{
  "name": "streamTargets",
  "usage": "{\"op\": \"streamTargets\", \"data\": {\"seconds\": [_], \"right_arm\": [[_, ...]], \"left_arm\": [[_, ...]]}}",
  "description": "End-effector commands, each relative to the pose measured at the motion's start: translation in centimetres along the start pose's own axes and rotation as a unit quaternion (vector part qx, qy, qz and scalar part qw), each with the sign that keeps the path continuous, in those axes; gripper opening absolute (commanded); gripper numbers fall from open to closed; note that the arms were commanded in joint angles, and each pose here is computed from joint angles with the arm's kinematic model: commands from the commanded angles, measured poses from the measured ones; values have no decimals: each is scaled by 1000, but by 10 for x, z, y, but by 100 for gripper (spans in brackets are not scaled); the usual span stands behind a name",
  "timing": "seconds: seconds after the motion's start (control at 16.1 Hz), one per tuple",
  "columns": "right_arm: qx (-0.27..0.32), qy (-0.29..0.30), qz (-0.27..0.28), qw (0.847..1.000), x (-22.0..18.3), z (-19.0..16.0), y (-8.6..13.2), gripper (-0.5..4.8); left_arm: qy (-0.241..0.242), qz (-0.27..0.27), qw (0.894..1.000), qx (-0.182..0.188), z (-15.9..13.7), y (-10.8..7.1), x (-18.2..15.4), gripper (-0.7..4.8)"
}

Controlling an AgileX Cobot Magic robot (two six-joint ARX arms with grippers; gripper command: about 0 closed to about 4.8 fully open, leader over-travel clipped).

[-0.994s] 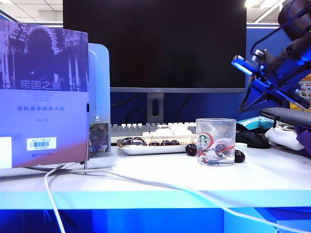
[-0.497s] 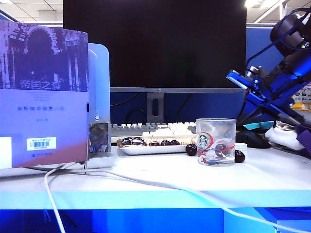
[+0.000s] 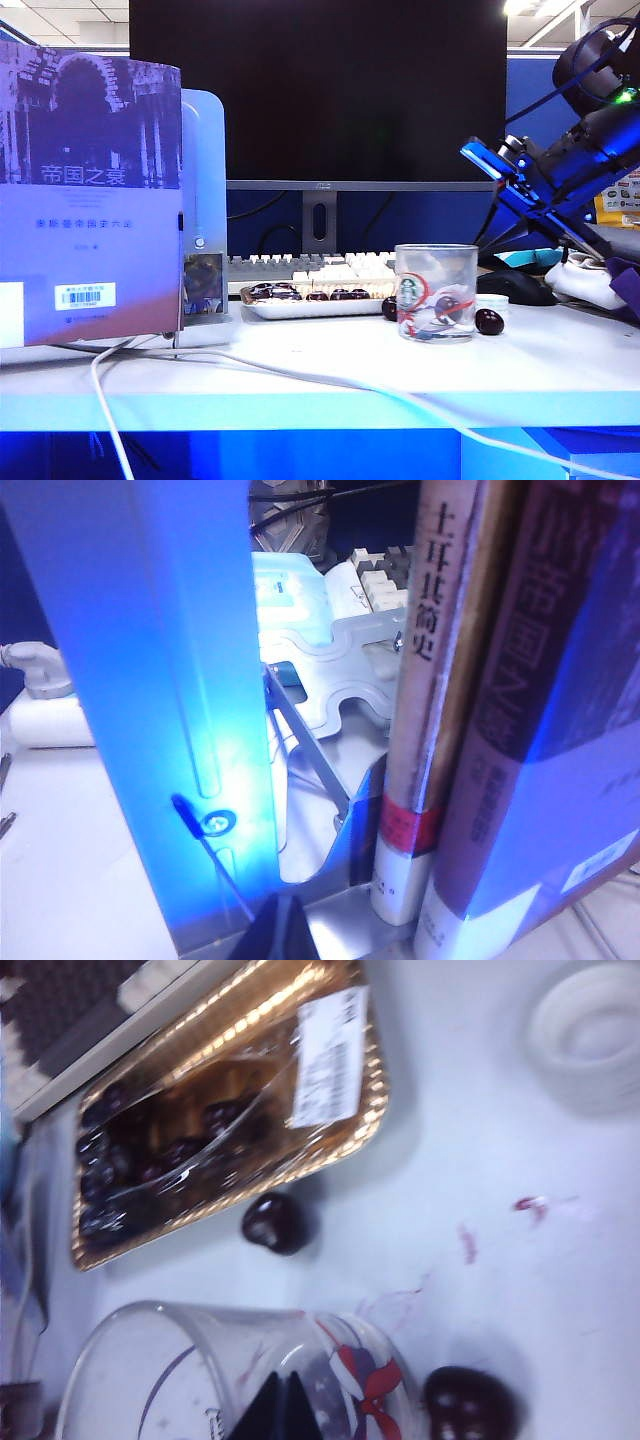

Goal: Pick up the cherry on the right side of the glass and put it inside the glass.

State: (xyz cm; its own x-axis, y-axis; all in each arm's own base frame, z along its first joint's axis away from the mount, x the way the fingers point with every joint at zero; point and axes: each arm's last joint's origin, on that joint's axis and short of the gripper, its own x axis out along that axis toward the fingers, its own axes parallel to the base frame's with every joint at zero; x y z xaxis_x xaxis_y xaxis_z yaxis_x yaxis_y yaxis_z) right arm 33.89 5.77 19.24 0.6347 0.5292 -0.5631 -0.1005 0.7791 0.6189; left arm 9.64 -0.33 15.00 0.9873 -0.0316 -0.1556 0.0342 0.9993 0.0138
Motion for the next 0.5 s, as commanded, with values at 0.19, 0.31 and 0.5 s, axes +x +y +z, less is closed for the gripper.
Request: {"op": "streamTargets", "data": {"seconds": [0.19, 0.31, 0.5], "right_arm": [[-6, 39, 50, 998, 9, -7, 9, -5], [-6, 64, 70, 995, 15, -13, 12, -5], [-10, 82, 89, 993, 20, -18, 16, -5]], "left_arm": [[5, -2, 1000, 2, -1, 0, 0, -5], [5, -2, 1000, 2, -1, 0, 0, -5], [5, -2, 1000, 2, -1, 0, 0, -5]]}}
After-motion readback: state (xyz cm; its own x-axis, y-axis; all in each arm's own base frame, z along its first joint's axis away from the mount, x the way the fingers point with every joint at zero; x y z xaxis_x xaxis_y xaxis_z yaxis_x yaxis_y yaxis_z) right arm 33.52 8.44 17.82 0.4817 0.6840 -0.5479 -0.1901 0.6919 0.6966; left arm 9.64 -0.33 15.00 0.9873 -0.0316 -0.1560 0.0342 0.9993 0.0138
